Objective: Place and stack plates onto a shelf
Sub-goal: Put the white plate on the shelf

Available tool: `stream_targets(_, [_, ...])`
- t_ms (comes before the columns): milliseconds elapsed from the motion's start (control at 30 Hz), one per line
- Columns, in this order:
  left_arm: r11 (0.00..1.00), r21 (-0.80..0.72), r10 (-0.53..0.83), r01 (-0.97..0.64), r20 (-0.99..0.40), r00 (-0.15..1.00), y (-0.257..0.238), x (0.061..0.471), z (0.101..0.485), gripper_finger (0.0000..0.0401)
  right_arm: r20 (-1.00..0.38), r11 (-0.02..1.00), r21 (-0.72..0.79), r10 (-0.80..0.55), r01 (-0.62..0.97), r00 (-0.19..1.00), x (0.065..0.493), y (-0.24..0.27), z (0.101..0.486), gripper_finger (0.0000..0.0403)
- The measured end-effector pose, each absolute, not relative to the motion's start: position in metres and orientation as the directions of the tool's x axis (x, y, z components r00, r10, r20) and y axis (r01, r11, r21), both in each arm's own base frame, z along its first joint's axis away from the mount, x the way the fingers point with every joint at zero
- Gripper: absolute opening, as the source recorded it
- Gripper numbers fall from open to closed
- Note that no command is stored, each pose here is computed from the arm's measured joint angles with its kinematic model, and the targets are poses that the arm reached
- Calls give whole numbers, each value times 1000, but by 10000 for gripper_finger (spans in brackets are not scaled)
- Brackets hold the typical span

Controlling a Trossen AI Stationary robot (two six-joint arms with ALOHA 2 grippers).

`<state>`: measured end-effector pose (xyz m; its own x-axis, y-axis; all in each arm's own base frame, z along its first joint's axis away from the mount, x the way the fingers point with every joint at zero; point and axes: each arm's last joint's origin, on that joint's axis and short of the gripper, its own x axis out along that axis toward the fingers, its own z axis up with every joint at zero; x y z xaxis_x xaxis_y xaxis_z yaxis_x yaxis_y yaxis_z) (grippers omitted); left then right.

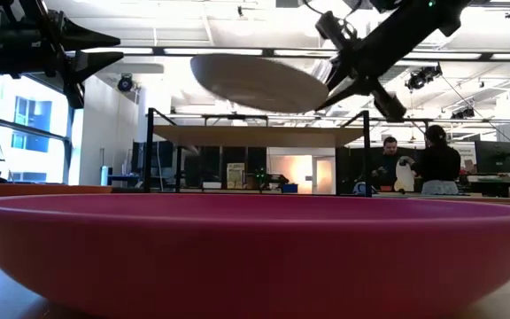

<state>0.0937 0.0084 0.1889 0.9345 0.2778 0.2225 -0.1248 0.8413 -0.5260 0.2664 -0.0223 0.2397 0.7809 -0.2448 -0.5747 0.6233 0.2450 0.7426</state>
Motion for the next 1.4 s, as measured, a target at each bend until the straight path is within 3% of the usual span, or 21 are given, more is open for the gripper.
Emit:
stream_targets(600, [877, -445, 301, -179, 221, 928, 9, 93, 189, 90, -468, 250, 741, -474, 624, 746, 224, -87, 275, 0])
stream_targets(967, [815, -486, 457, -314, 207, 865, 14, 92, 188, 90, -497, 279, 673, -516, 686, 698, 206, -124, 288, 0])
stream_targets(1233, [809, -491, 469, -324, 205, 859, 14, 91, 188, 90, -558, 323, 561, -533, 762, 636, 192, -141, 327, 0])
stream_targets(1400, [807, -492, 472, -326, 205, 858, 14, 91, 188, 90, -590, 338, 526, -515, 780, 621, 198, -156, 330, 0])
